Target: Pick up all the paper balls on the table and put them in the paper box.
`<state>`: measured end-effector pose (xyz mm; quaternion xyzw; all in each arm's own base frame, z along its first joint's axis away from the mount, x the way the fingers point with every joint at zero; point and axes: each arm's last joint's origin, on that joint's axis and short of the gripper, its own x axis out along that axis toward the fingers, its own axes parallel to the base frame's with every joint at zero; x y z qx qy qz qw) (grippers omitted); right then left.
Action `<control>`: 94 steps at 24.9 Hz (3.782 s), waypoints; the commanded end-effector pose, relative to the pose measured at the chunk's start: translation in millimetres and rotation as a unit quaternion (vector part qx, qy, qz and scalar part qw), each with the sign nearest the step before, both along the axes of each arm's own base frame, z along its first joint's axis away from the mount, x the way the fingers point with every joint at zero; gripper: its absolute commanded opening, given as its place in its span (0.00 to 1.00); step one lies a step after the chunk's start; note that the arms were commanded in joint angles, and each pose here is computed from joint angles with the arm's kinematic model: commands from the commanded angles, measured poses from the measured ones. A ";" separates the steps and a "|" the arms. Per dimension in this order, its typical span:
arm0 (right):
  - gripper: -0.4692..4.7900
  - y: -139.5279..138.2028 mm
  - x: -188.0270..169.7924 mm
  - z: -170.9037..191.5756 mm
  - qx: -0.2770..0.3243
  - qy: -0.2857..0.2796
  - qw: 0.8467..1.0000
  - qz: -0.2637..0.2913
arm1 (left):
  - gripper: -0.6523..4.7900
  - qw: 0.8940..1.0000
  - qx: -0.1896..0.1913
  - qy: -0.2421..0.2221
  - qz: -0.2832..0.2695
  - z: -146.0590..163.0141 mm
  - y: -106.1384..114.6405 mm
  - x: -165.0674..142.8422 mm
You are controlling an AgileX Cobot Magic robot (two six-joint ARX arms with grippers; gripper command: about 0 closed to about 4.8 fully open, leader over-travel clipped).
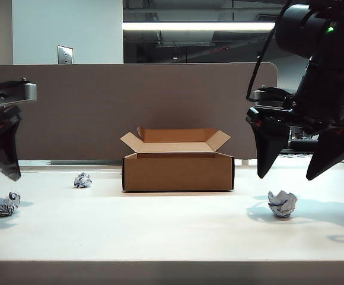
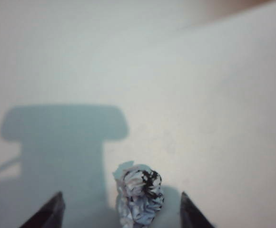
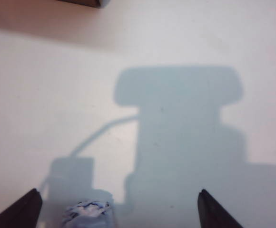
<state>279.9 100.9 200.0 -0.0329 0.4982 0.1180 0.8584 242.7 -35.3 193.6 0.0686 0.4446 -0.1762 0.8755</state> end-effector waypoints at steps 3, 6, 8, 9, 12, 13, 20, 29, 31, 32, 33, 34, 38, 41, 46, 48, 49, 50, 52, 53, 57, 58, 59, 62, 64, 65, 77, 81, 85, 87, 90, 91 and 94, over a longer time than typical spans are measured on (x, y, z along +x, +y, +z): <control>1.00 3.8 -1.6 2.8 0.019 0.007 1.000 0.002 | 0.70 1.000 -0.007 0.029 -0.007 -6.8 -1.9 6.1; 1.00 5.0 -2.5 2.6 0.019 0.009 1.000 0.003 | 0.70 0.999 -0.004 0.040 -0.009 -11.0 -4.1 9.7; 1.00 6.8 -3.3 2.4 0.018 0.010 1.000 0.006 | 0.70 0.999 -0.001 0.044 -0.010 -12.7 -4.6 10.9; 1.00 6.9 -3.3 2.4 0.018 0.010 1.000 0.006 | 0.70 0.999 -0.001 0.046 -0.011 -13.4 -5.3 11.0; 1.00 8.0 -4.7 2.0 0.017 0.014 1.000 0.008 | 0.70 0.999 -0.001 0.050 -0.015 -14.3 -7.6 10.3; 1.00 9.2 -5.7 1.6 0.015 0.017 1.000 0.011 | 0.69 0.998 0.001 0.053 -0.019 -14.6 -9.7 9.5; 1.00 9.9 -7.2 1.0 0.016 0.024 1.000 0.008 | 0.69 0.998 0.019 0.053 -0.017 -15.3 -12.3 8.7; 1.00 11.6 -10.9 -0.6 0.016 0.042 0.999 0.000 | 0.69 0.997 0.042 0.058 -0.008 -16.2 -10.8 7.6; 1.00 12.9 -12.6 -1.3 0.013 0.048 0.999 0.002 | 0.69 0.997 0.042 0.060 -0.008 -16.4 -10.7 7.2; 1.00 14.3 -13.4 -2.6 0.010 0.051 0.999 0.005 | 0.69 0.997 0.043 0.060 -0.008 -16.4 -10.7 7.2; 1.00 16.7 -15.3 -4.8 0.007 0.053 0.999 0.008 | 0.69 0.997 0.044 0.060 -0.007 -16.5 -10.6 7.2; 1.00 17.9 -15.7 -7.5 -0.002 0.053 0.999 0.008 | 0.69 0.997 0.045 0.060 -0.007 -16.5 -10.6 7.2; 0.94 21.4 -14.0 -21.6 -0.037 0.066 0.997 0.008 | 0.69 0.997 0.050 0.059 -0.003 -16.5 -10.2 7.2; 0.89 22.0 -12.5 -23.4 -0.036 0.065 0.997 0.008 | 0.69 0.997 0.050 0.058 -0.004 -16.4 -10.2 7.5; 0.79 22.6 -11.4 -22.7 -0.033 0.058 0.998 0.008 | 0.69 0.998 0.045 0.048 -0.005 -15.4 -10.7 9.1; 0.77 22.5 -11.5 -22.8 -0.033 0.059 0.998 0.008 | 0.69 0.998 0.025 0.050 -0.025 -15.3 -12.3 8.7; 0.77 22.5 -11.5 -22.8 -0.033 0.059 0.998 0.008 | 0.69 0.998 0.021 0.050 -0.028 -15.2 -12.6 8.8; 0.77 22.5 -11.6 -22.8 -0.033 0.059 0.998 0.008 | 0.69 0.998 0.022 0.050 -0.029 -15.2 -12.8 8.9; 0.77 22.5 -11.6 -22.8 -0.033 0.059 0.998 0.008 | 0.69 0.998 0.021 0.049 -0.029 -15.1 -12.9 9.0; 0.77 22.4 -11.6 -22.8 -0.034 0.059 0.998 0.008 | 0.69 0.998 0.022 0.051 -0.029 -16.3 -12.9 9.3; 0.77 22.4 -11.7 -22.8 -0.034 0.060 0.998 0.008 | 0.69 0.996 0.029 0.075 -0.029 -27.0 -14.2 11.7; 0.70 22.4 -11.7 -22.8 -0.034 0.060 0.998 0.008 | 0.69 0.996 0.031 0.079 -0.029 -28.9 -14.4 12.2; 0.66 22.4 -11.7 -22.8 -0.034 0.060 0.998 0.008 | 0.69 0.996 0.031 0.079 -0.029 -29.3 -14.5 12.4; 0.60 22.1 -12.4 -23.1 -0.035 0.064 0.997 0.008 | 0.63 0.996 0.031 0.078 -0.029 -29.2 -14.6 12.6; 0.50 21.9 -12.9 -23.4 -0.037 0.066 0.997 0.008 | 0.54 0.996 0.031 0.078 -0.029 -29.2 -14.6 12.6; 0.46 21.9 -12.9 -23.4 -0.037 0.066 0.997 0.008 | 0.50 0.996 0.031 0.078 -0.029 -29.1 -14.6 12.6; 0.36 21.8 -12.8 -23.3 -0.037 0.066 0.997 0.007 | 0.39 0.996 0.030 0.075 -0.029 -28.7 -14.7 13.1; 0.36 21.8 -12.7 -23.2 -0.037 0.066 0.997 0.008 | 0.39 0.997 0.028 0.070 -0.030 -18.2 -15.6 17.4; 0.32 22.2 -11.8 -21.4 -0.035 0.062 0.997 0.008 | 0.39 0.998 0.025 0.048 -0.029 11.9 -18.1 31.6; 0.31 23.3 -9.6 -16.8 -0.032 0.056 0.998 0.008 | 0.39 0.999 0.022 0.029 -0.035 24.6 -22.3 37.3; 0.31 25.2 -5.3 -7.8 -0.029 0.048 0.998 0.008 | 0.39 0.998 0.033 0.044 -0.044 35.4 -28.6 36.3; 0.31 25.3 -5.2 -7.4 -0.029 0.048 0.998 0.008 | 0.39 0.996 0.044 0.055 -0.046 36.1 -29.0 34.3; 0.31 24.7 -6.4 -8.2 -0.033 0.055 0.998 0.009 | 0.39 0.993 0.081 0.076 -0.048 33.6 -27.8 30.0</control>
